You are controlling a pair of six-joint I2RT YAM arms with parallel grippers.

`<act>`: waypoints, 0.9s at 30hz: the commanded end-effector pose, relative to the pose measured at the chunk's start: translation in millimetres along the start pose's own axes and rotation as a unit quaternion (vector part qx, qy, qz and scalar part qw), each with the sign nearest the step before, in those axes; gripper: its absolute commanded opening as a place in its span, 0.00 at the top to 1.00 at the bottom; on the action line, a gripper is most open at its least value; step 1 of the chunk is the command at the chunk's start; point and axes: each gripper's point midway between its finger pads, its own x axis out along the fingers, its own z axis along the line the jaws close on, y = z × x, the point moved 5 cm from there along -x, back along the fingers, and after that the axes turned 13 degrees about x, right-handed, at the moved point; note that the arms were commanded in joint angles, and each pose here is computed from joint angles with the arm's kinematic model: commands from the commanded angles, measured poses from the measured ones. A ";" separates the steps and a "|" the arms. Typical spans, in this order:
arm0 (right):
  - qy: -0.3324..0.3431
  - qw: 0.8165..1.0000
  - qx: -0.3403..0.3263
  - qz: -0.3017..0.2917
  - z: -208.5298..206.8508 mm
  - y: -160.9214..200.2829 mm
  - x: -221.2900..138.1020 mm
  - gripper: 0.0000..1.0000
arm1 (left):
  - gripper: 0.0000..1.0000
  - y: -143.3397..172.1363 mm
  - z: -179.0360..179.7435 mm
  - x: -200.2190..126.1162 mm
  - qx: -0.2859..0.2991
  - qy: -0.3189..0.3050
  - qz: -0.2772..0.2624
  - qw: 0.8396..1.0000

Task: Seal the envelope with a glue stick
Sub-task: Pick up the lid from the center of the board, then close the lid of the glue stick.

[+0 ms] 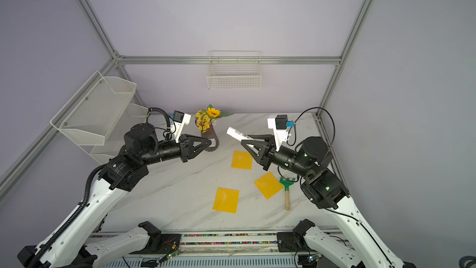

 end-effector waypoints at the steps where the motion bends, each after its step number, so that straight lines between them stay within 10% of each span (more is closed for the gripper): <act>1: -0.114 0.992 -0.051 -0.028 35.0 -13.1 -3.6 1.00 | 0.89 -44.1 -53.0 -23.7 0.058 0.139 -0.100 0.983; 9: -0.214 0.973 -0.065 -0.052 64.5 -30.3 -6.0 1.00 | 0.88 -76.1 -100.2 -61.9 0.109 0.259 -0.201 0.938; 27: -0.294 0.954 -0.054 -0.017 84.6 -20.6 17.8 1.00 | 0.89 -84.3 -100.5 -60.1 0.104 0.272 -0.218 0.932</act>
